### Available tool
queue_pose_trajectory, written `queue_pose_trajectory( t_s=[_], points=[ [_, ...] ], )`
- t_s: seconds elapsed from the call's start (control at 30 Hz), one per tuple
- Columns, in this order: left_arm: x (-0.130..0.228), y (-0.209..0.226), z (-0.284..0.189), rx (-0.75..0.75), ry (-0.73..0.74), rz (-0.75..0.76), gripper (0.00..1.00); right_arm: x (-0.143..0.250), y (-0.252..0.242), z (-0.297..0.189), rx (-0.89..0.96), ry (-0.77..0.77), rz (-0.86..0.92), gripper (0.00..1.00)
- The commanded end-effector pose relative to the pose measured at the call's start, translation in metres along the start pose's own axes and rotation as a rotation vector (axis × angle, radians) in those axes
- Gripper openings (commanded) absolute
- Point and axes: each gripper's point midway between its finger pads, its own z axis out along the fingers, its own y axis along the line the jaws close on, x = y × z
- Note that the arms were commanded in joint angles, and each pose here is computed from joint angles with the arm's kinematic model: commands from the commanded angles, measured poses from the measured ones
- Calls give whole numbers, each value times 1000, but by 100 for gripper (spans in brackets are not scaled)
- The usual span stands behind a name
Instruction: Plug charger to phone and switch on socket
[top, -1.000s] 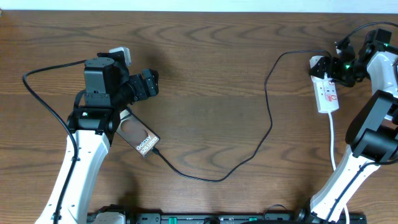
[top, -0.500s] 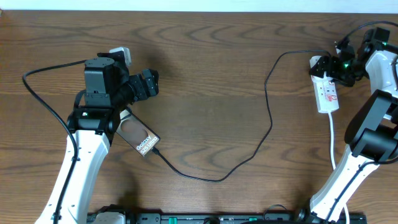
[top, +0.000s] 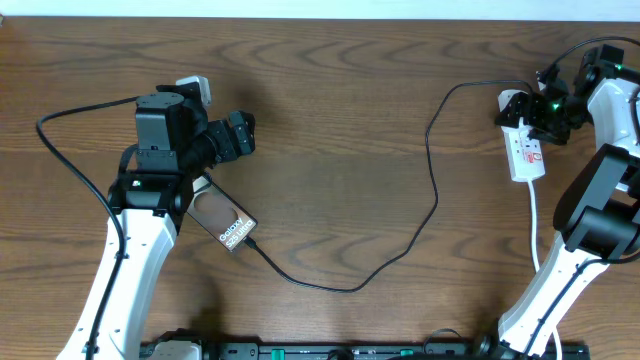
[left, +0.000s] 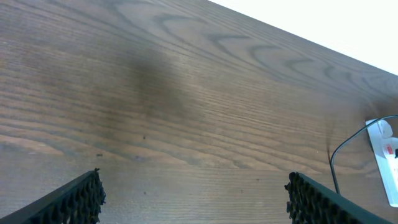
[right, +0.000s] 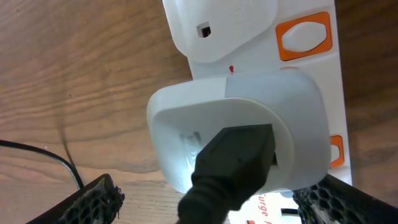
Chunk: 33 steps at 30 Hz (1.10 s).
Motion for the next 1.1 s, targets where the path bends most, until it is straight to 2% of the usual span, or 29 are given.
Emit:
queue_pose_trajectory(
  t_s=[0.0,0.17,0.4,0.6,1.07],
  points=[
    [-6,-2,-3,-7,-15,24,92,2,3,12,-28,23,11,88],
    [-6,-1,-3,-8,-14,24,92,-2,0,12,-15,8,6,88],
    [-5,-1,-3,-9,-12,23,92,-10,-21,0,121,-10,-2,88],
    [-5,-1,-3,-9,-11,23,92,-18,-21,-8,129,-33,-8,88],
    [-5,-1,-3,-10,-8,22,92,-17,7,-2,-33,-34,-10,91]
  ],
)
